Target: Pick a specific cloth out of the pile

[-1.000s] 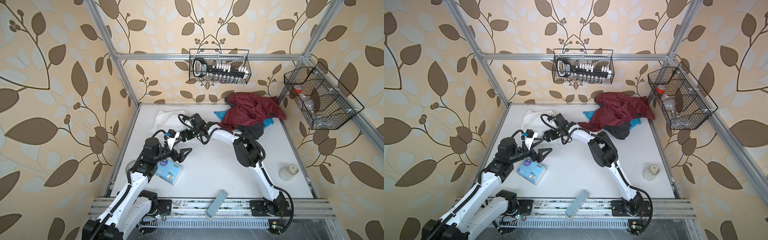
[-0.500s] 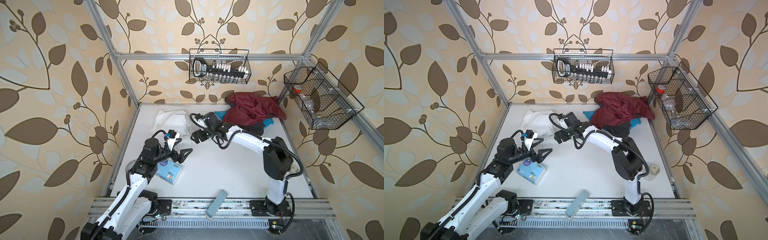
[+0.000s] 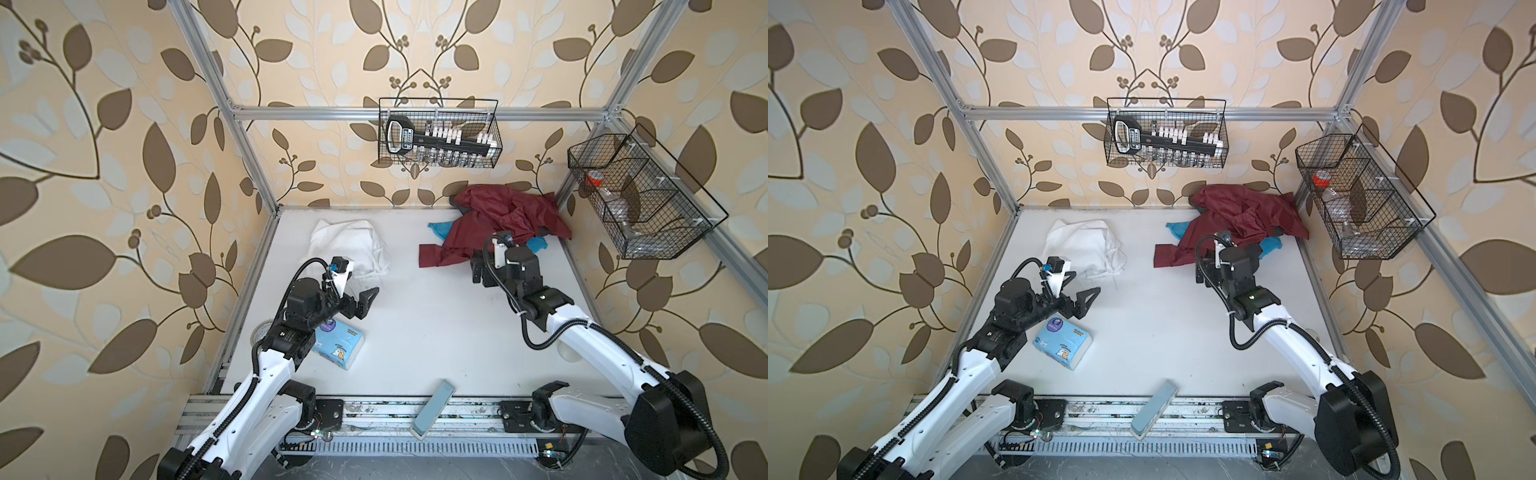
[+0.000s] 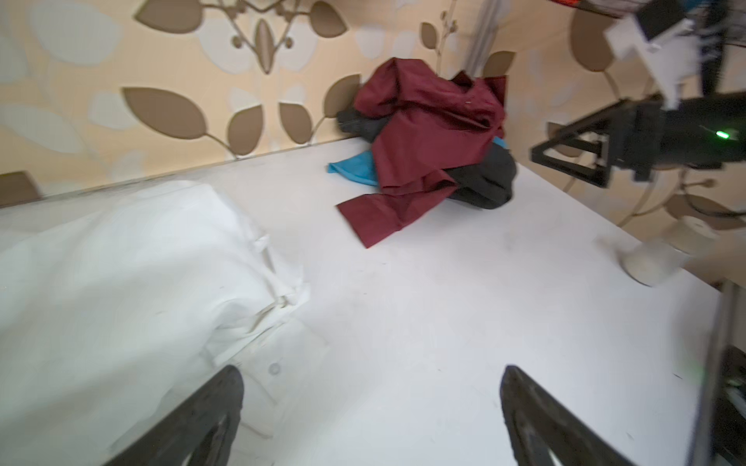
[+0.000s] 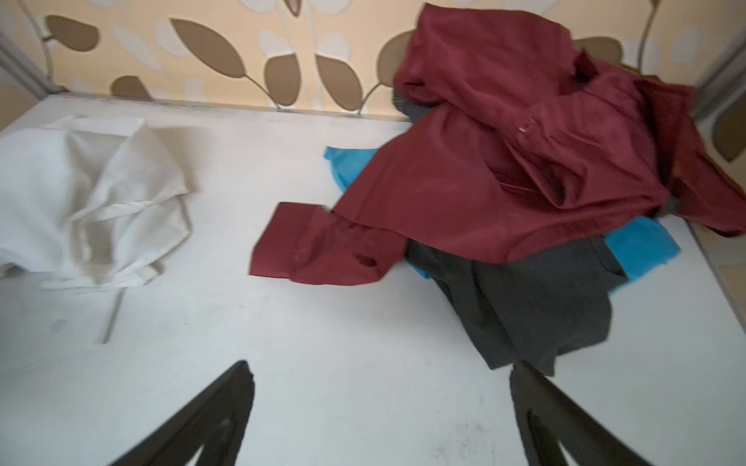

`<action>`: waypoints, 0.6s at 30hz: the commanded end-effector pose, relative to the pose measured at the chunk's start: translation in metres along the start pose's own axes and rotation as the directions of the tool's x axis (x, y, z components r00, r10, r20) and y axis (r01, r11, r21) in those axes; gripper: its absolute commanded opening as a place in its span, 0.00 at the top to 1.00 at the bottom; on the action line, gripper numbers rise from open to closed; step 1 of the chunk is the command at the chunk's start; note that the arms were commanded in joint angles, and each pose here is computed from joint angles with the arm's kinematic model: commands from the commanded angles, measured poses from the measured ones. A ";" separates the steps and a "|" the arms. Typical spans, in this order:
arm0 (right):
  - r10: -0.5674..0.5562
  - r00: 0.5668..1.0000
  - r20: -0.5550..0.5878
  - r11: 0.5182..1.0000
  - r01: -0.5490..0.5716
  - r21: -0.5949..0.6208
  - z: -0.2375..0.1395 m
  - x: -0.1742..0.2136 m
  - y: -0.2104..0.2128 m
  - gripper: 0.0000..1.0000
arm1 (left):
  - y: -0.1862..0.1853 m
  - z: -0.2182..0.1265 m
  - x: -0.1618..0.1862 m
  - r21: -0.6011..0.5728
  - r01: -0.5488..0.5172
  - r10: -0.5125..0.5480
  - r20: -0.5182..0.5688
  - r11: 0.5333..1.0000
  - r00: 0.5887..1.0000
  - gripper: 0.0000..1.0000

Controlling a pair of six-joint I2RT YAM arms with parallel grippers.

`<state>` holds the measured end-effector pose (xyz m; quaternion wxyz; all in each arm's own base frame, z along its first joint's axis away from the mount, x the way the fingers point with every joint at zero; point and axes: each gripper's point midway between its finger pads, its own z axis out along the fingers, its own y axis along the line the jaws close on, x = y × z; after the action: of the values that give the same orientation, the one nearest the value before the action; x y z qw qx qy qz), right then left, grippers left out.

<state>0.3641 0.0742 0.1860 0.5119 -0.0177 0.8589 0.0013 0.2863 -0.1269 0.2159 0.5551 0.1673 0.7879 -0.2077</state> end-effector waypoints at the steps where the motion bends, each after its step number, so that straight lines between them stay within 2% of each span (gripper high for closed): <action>1: 0.024 0.991 0.130 0.992 -0.040 0.119 0.006 -0.011 -0.032 0.01 | 0.076 -0.016 -0.005 -0.438 0.052 -0.029 0.060 0.897 0.998 0.01; 2: 0.037 0.990 0.134 0.989 -0.056 0.138 0.011 -0.007 -0.042 0.01 | 0.096 -0.024 -0.002 -0.549 0.065 -0.029 0.074 0.833 0.997 0.01; 4: 0.059 0.990 0.132 0.980 -0.082 0.181 0.019 0.002 -0.059 0.02 | 0.121 -0.034 0.004 -0.681 0.061 -0.003 0.085 0.730 0.996 0.01; 5: 0.069 0.987 0.147 0.973 -0.099 0.207 0.022 0.005 -0.069 0.02 | 0.129 -0.036 0.006 -0.714 0.048 0.019 0.085 0.698 0.996 0.01; 7: 0.085 0.980 0.181 0.965 -0.126 0.231 0.028 0.013 -0.082 0.02 | 0.136 -0.032 0.012 -0.737 0.021 0.056 0.079 0.676 0.995 0.01; 9: 0.095 0.971 0.220 0.963 -0.146 0.227 0.031 0.017 -0.089 0.02 | 0.143 -0.028 0.016 -0.748 0.013 0.069 0.078 0.664 0.995 0.01; 12: 0.096 0.960 0.264 0.967 -0.153 0.206 0.033 0.015 -0.093 0.02 | 0.158 -0.021 0.031 -0.749 0.045 0.030 0.086 0.661 0.996 0.01; 15: 0.068 0.937 0.343 0.977 -0.132 0.168 0.026 0.005 -0.090 0.03 | 0.163 -0.004 0.049 -0.683 0.075 -0.022 0.085 0.727 0.996 0.01; 18: 0.059 0.916 0.396 0.978 -0.132 0.159 0.017 0.002 -0.094 0.02 | 0.165 0.009 0.058 -0.632 0.112 -0.063 0.099 0.766 0.993 0.01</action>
<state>0.3796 -0.0207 0.1422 0.6078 0.0836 0.7872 -0.0624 0.3406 0.0230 0.1137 0.5460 -0.0728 0.8290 0.0968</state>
